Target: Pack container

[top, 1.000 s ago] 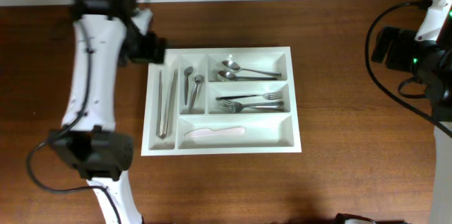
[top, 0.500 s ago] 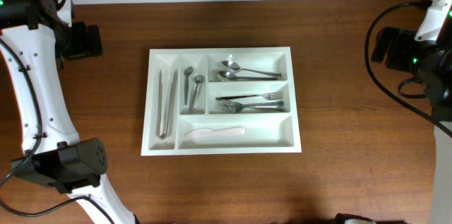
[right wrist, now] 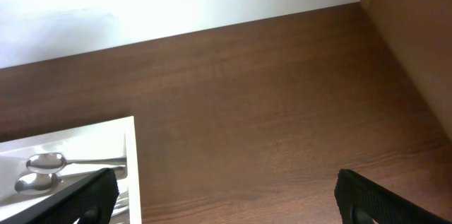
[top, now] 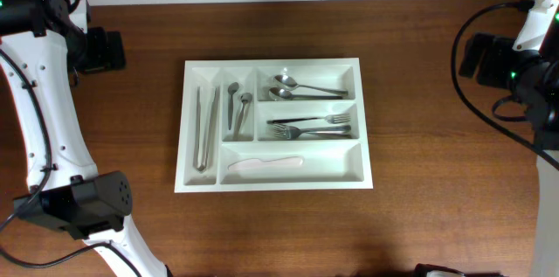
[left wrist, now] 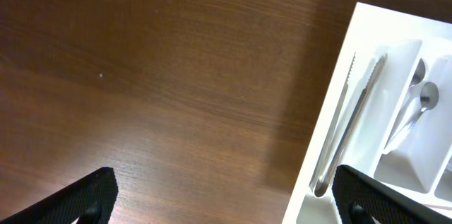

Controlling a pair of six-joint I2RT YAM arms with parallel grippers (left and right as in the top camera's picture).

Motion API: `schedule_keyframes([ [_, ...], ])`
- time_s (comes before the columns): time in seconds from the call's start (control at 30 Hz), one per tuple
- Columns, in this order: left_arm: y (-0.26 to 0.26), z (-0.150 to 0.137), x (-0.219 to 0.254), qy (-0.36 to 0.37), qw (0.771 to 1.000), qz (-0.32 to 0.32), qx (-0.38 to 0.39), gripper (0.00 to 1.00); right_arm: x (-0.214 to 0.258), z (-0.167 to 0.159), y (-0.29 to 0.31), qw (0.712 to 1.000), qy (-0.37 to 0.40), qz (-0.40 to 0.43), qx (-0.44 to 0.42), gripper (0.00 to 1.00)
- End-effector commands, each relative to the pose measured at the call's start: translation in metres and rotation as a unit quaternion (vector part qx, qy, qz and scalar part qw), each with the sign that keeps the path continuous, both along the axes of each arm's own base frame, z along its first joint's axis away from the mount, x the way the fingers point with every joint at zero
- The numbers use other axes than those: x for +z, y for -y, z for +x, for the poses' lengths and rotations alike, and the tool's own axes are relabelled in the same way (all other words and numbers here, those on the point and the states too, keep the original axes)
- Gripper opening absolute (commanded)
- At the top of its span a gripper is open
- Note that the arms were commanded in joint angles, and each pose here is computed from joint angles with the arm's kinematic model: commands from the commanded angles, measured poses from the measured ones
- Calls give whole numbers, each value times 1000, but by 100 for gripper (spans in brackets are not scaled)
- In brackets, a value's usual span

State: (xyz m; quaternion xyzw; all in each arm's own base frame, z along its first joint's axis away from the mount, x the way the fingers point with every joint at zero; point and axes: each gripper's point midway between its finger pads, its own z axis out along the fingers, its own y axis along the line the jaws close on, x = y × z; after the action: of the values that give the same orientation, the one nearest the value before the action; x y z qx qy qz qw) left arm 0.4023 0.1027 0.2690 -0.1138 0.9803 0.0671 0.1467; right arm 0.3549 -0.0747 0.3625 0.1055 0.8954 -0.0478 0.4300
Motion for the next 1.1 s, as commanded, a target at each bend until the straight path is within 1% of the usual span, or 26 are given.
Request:
schedule_keyframes([
  [0.0, -3, -4, 11, 13, 1000, 6, 4, 99, 13, -9, -13, 1000, 22, 0, 13, 99],
  [0.13, -3, -4, 11, 13, 1000, 6, 4, 99, 32, -28, -44, 997, 53, -4, 55, 99],
  [0.2, -3, -4, 11, 13, 1000, 6, 4, 99, 40, -45, -57, 995, 71, -8, 73, 99],
  [0.23, -3, -4, 11, 13, 1000, 6, 4, 99, 48, -58, -51, 993, 101, -30, 52, 99],
  [0.27, -3, -4, 11, 13, 1000, 6, 4, 99, 48, -65, -48, 992, 112, -35, 45, 98],
  [0.4, -3, -4, 11, 13, 1000, 6, 4, 99, 36, -97, -45, 983, 177, -44, 33, 99],
  [0.5, -3, -4, 11, 13, 1000, 6, 4, 99, 9, -118, -46, 975, 215, -45, 33, 99],
  [0.57, -3, -4, 11, 13, 1000, 6, 4, 99, -20, -131, -47, 972, 229, -45, 32, 99],
  [0.7, -3, -4, 11, 13, 1000, 6, 4, 99, -83, -148, -47, 974, 219, -45, 33, 99],
  [0.73, -3, -4, 11, 13, 1000, 6, 4, 99, -111, -151, -47, 976, 210, -45, 33, 99],
  [0.87, -3, -4, 11, 13, 1000, 6, 4, 99, -174, -150, -47, 982, 179, -43, 34, 99],
  [0.97, -3, -4, 11, 13, 1000, 6, 4, 99, -202, -147, -47, 985, 162, -42, 35, 99],
  [1.07, -3, -4, 11, 13, 1000, 6, 4, 99, -218, -144, -47, 986, 155, -42, 35, 99],
])
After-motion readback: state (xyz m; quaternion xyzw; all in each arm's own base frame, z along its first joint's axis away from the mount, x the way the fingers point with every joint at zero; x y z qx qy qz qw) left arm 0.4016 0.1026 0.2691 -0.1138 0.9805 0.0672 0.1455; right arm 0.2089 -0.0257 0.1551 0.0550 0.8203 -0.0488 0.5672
